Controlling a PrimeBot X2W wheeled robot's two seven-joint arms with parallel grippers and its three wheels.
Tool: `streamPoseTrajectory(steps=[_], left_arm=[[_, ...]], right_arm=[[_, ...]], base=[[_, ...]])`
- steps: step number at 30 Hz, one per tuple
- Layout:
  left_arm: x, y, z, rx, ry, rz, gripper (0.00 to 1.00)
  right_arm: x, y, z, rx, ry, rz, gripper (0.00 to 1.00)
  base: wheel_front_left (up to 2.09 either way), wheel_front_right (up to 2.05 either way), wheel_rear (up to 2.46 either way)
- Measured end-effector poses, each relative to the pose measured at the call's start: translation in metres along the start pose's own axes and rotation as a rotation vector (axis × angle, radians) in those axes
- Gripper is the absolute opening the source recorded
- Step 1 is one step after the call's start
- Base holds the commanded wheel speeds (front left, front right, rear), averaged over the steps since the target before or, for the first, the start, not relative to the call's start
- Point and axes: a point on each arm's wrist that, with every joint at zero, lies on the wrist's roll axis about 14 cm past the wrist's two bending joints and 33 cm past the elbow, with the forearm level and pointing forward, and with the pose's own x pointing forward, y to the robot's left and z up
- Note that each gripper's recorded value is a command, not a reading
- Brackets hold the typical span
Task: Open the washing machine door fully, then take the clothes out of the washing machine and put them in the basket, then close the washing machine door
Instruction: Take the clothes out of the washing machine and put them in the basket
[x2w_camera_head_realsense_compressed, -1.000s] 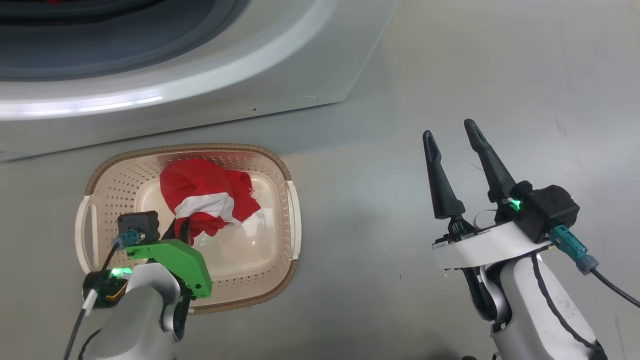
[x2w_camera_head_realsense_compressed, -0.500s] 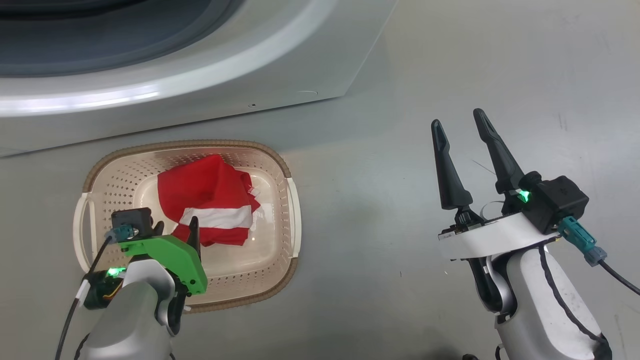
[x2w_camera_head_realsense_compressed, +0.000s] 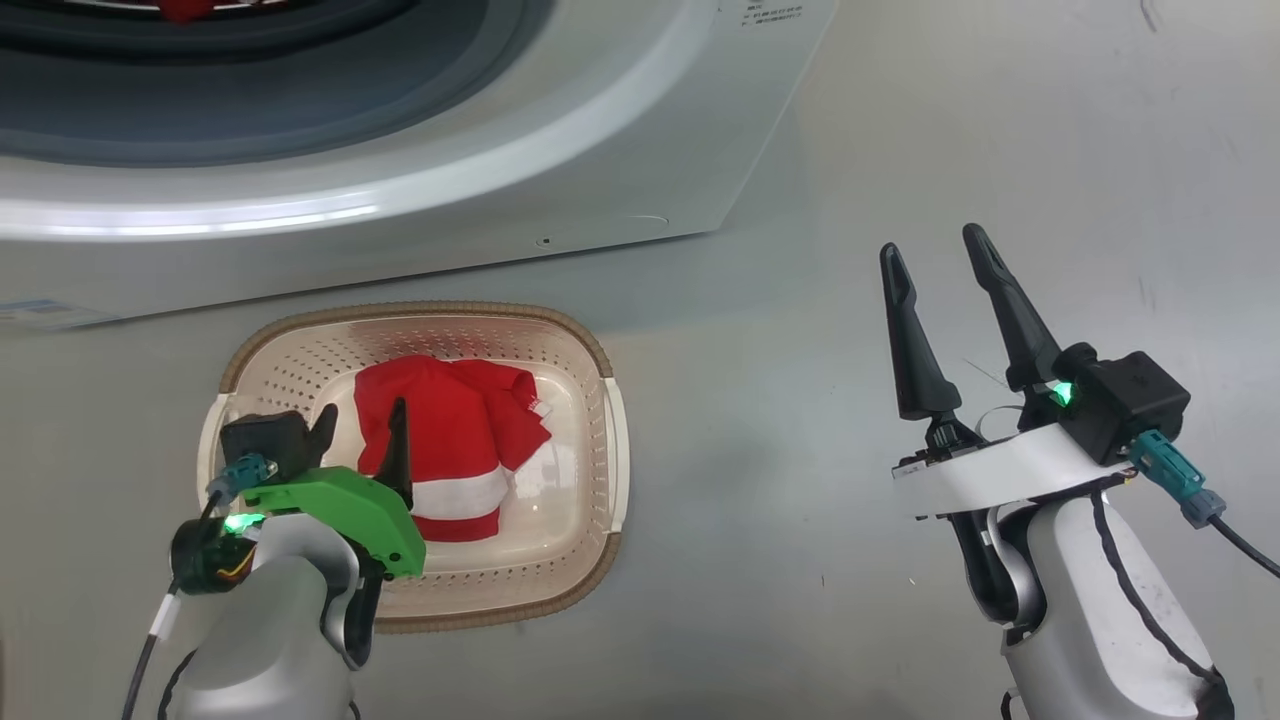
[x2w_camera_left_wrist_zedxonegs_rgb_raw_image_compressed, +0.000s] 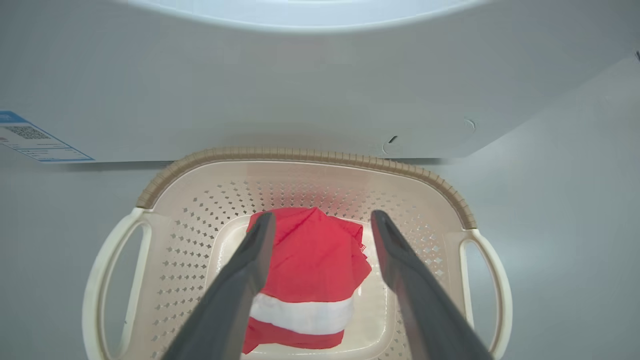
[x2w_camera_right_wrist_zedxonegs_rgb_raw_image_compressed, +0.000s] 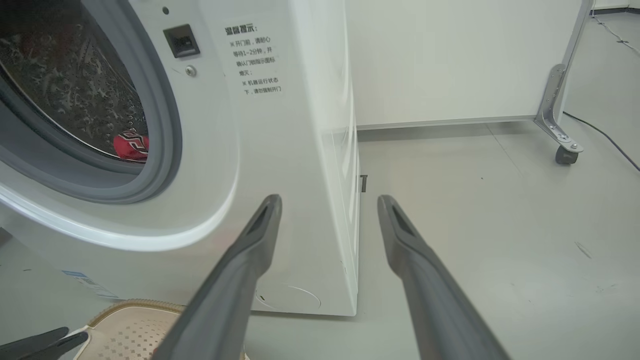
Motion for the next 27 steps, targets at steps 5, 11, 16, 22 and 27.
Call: streamPoseTrajectory(steps=[5, 11, 16, 22, 27], left_arm=[[-0.006, -0.009, 0.025, 0.010, -0.082, -0.031, 1.00], [-0.016, -0.020, 0.058, 0.040, -0.182, -0.065, 1.00], [-0.030, -0.040, 0.107, 0.061, -0.336, -0.117, 1.00], [-0.057, -0.063, 0.161, 0.092, -0.513, -0.171, 1.00], [-0.083, -0.070, 0.175, 0.113, -0.591, -0.187, 1.00]], right_arm=[[-0.001, 0.001, 0.007, -0.007, -0.016, -0.001, 1.00], [-0.006, 0.004, 0.014, -0.011, -0.029, 0.000, 1.00], [-0.014, 0.008, 0.021, -0.014, -0.043, 0.002, 1.00], [-0.026, 0.011, 0.030, -0.018, -0.060, -0.002, 1.00], [-0.036, 0.013, 0.036, -0.022, -0.070, -0.006, 1.00]], base=[[0.00, 0.00, 0.00], [0.00, 0.00, 0.00], [0.00, 0.00, 0.00], [0.00, 0.00, 0.00], [0.00, 0.00, 0.00]])
